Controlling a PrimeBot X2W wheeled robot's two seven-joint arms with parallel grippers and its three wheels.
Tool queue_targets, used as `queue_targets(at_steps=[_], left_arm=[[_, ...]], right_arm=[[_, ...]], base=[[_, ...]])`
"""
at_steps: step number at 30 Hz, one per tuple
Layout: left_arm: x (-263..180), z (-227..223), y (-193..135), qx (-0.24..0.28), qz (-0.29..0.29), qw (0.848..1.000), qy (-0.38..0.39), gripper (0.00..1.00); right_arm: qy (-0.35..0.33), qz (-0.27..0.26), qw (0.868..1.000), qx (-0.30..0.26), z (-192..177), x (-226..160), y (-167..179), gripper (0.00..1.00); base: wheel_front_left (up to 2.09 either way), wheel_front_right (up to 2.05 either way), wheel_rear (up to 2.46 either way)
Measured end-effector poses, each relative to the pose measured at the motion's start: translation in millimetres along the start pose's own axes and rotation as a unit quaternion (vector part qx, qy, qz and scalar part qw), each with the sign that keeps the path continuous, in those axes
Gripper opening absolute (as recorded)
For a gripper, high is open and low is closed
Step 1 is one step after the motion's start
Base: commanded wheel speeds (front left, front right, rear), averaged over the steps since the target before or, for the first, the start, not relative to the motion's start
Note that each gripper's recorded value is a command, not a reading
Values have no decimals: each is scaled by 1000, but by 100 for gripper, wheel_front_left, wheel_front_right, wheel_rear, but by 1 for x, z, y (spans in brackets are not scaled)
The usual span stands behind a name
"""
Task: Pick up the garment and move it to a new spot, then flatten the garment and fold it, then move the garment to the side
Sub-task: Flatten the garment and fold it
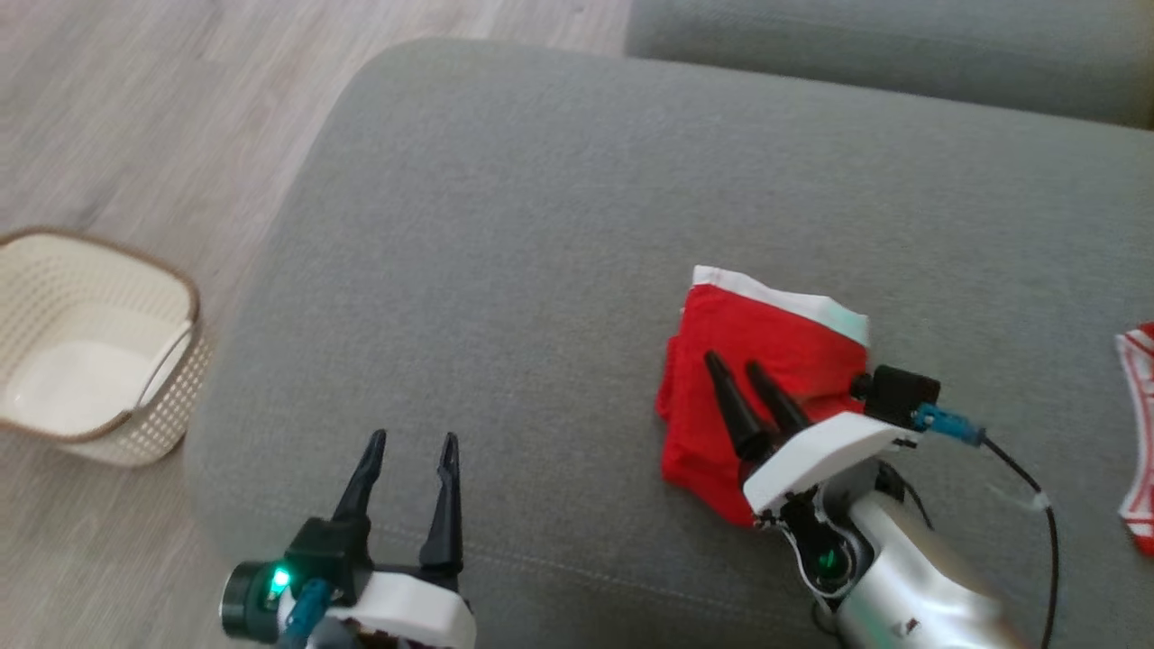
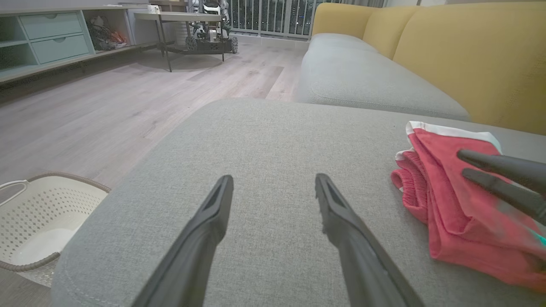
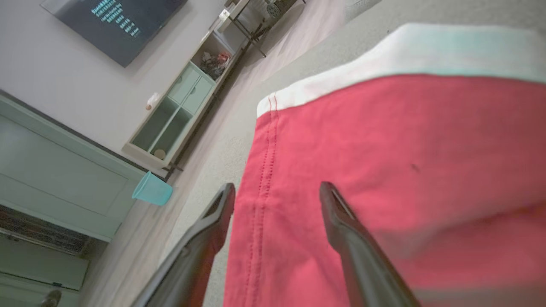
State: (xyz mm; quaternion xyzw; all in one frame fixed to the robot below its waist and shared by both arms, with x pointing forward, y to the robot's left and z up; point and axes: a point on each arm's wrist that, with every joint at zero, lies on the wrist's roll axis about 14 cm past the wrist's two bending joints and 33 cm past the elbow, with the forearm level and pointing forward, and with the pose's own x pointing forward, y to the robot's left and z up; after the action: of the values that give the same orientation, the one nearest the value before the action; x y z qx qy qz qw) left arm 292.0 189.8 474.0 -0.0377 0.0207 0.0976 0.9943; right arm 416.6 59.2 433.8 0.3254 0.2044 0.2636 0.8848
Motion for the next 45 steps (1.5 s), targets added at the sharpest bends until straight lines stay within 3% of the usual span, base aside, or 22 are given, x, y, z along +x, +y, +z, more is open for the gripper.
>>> queue_targets(at_steps=[10,21,25,33,41,45], left_arm=[[9,-1,7,3,12,1000,5,100],[14,10,1,0,0,1000,-17,100],[13,17,-8,-4,-17,999,-30,100],[11,23,-22,-8,-42,998,-44,100],[18,31,-42,9,-77,995,-58,100],[17,27,-46,10,-85,995,-52,100]], right_arm=[[66,-7,993,-94,-30,11,-19,100],[-42,15,996,-73,35,4,7,100],[-74,12,992,-106,53,-16,7,100],[-136,-27,962,-237,89,-66,-8,100],[-189,-84,913,-352,118,-120,-25,100],[-206,-106,903,-361,123,-140,-32,100]], base=[[0,0,0],[0,0,0],[0,0,0],[0,0,0],[0,0,0],[0,0,0]])
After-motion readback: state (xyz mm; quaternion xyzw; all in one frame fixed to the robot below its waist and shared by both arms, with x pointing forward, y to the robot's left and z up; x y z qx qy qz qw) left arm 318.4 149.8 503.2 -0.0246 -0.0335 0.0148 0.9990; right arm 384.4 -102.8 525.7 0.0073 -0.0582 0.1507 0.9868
